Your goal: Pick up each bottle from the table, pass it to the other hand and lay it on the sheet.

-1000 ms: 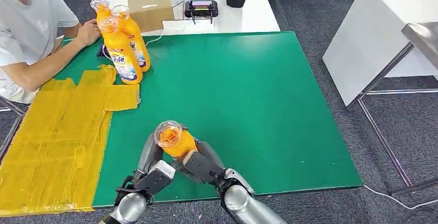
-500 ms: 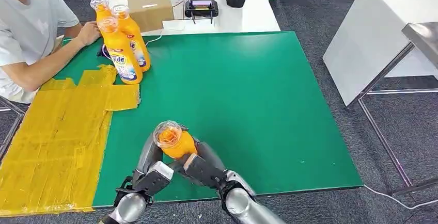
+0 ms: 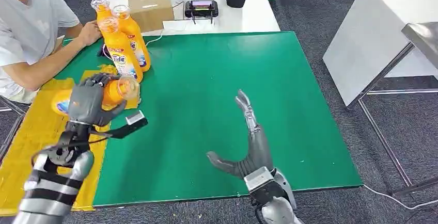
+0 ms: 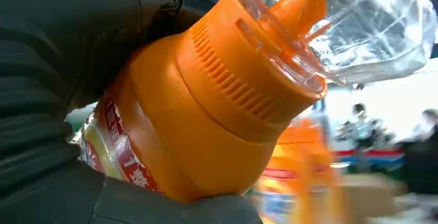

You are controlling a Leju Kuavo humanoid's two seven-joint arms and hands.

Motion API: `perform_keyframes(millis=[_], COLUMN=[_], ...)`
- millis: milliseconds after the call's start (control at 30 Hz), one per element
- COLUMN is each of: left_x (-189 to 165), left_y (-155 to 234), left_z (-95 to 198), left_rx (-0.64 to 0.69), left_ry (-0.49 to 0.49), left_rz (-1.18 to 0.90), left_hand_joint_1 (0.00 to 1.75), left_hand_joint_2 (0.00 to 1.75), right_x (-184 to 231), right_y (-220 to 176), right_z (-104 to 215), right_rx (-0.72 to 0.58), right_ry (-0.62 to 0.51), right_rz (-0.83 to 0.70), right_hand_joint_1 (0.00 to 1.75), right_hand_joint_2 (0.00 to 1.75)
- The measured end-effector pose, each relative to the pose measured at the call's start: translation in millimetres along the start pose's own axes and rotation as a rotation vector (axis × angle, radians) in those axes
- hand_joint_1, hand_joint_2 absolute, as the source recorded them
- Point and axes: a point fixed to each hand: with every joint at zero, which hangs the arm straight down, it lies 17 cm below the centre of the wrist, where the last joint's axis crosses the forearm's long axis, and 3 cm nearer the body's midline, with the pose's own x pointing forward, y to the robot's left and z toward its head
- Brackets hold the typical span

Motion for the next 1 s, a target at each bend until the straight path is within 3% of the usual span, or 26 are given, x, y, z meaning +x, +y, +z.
perform_keyframes(millis=[133,267,500,800,833,867,1000], left_x=[-41,-51,-55,-54,-55,-55,-48], left_y=[-37,-77,-157,-199,-208,-213,-221], left_z=[-32,-43,0,38,50,58,75], left_rx=[-0.179,-0.317,-0.565,-0.746,-0.79,-0.811,-0.768], left_ry=[0.021,-0.014,-0.052,-0.047,-0.026,-0.013,0.039], left_rz=[-0.162,-0.251,-0.304,-0.287,-0.269,-0.256,-0.227], left_hand_joint_1=[1.75,1.75,1.75,1.75,0.4,0.0,0.0], left_hand_joint_2=[1.75,1.75,1.75,1.75,1.75,1.75,1.75], right_x=[15,25,35,38,37,38,36], right_y=[-15,-17,-14,-12,-10,-8,-1], right_z=[-7,-17,-29,-35,-36,-37,-38], right_rx=[-0.034,-0.037,-0.026,-0.017,-0.01,-0.006,0.014], right_ry=[-0.046,-0.081,-0.119,-0.134,-0.131,-0.133,-0.126], right_rz=[-0.007,-0.015,-0.02,-0.021,-0.024,-0.026,-0.033], right_hand_joint_1=[0.0,0.0,0.0,0.0,0.0,0.0,0.0], right_hand_joint_2=[1.75,1.75,1.75,1.75,1.75,1.75,1.75])
